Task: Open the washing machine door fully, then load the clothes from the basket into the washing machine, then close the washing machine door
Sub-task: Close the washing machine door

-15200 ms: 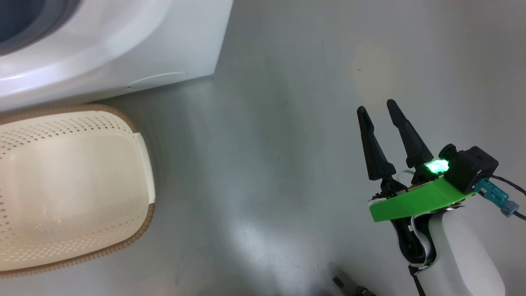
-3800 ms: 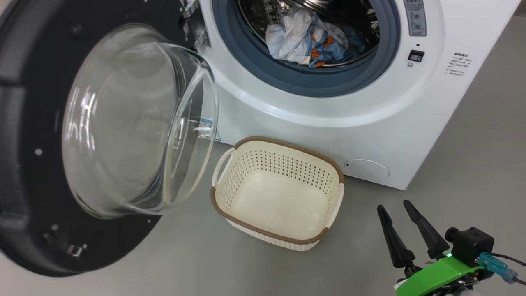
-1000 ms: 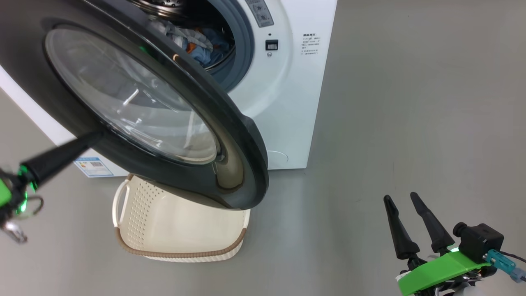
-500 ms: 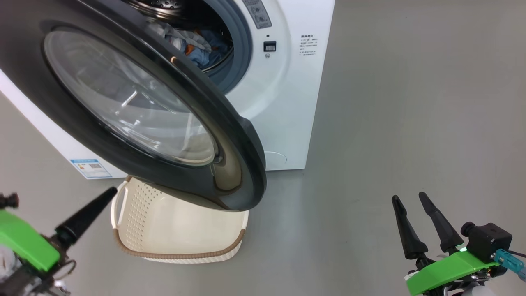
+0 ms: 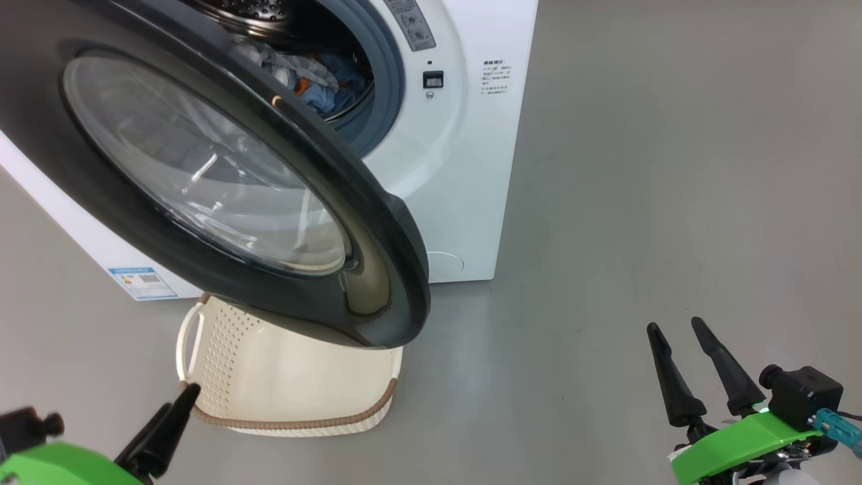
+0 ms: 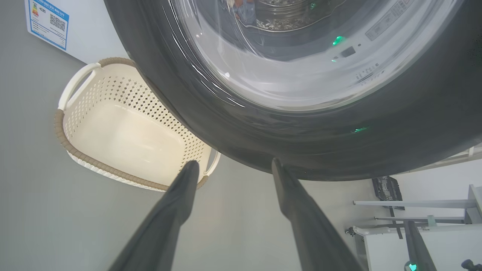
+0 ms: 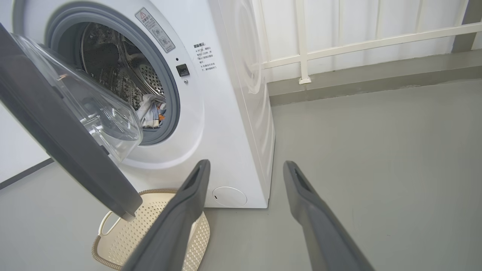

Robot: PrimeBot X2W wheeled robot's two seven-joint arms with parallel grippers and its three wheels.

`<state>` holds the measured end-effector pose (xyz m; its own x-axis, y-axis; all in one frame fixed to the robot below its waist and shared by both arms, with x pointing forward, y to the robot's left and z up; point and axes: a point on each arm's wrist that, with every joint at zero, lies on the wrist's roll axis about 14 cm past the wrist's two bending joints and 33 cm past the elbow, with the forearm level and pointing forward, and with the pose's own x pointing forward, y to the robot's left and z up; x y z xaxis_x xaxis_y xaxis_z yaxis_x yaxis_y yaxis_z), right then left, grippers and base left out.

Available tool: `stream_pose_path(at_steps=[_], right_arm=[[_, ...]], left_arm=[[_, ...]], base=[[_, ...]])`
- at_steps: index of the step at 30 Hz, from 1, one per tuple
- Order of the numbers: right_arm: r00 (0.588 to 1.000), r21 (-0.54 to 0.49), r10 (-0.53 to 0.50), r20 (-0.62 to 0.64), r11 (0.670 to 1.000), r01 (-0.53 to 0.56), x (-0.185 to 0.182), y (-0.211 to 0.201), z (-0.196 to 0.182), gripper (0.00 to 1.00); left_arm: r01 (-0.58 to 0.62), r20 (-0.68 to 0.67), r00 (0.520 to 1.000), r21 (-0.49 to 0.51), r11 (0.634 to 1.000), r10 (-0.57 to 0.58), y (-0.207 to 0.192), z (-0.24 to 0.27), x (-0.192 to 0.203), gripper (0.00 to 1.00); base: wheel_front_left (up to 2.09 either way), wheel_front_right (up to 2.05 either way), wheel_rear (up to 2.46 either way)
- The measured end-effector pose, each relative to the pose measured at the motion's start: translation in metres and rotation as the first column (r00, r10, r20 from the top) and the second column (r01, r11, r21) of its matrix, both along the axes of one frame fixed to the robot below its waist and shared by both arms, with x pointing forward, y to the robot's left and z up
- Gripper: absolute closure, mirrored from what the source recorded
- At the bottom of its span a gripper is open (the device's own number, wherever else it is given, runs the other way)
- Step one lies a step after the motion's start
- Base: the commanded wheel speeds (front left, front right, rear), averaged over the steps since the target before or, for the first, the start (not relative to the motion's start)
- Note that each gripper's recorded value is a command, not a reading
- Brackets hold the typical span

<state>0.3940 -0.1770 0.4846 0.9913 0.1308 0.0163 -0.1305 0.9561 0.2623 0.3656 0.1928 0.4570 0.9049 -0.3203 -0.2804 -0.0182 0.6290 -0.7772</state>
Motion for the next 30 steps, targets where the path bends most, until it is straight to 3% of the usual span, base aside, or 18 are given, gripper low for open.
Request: stream_pose_path(at_steps=[9,17,30], right_arm=[[1.000,-0.008,-0.016,0.006,1.000,0.016,-0.003,-0.007,0.003,0.00],[1.000,-0.008,-0.026,0.010,1.000,0.026,-0.003,-0.011,0.004,0.00],[0.999,-0.011,-0.052,0.001,0.999,0.052,-0.010,-0.020,0.001,0.00]], left_arm=[[-0.097,0.113,0.990,0.149,0.984,0.080,0.007,-0.015,-0.009,0.00],[-0.050,0.184,0.983,0.370,0.928,-0.021,0.010,-0.019,-0.007,0.00],[-0.142,0.404,0.910,0.516,0.845,-0.094,-0.007,0.029,0.011,0.00]], base=[[0.00,0.00,0.00],[0.00,0.00,0.00],[0.00,0.00,0.00]])
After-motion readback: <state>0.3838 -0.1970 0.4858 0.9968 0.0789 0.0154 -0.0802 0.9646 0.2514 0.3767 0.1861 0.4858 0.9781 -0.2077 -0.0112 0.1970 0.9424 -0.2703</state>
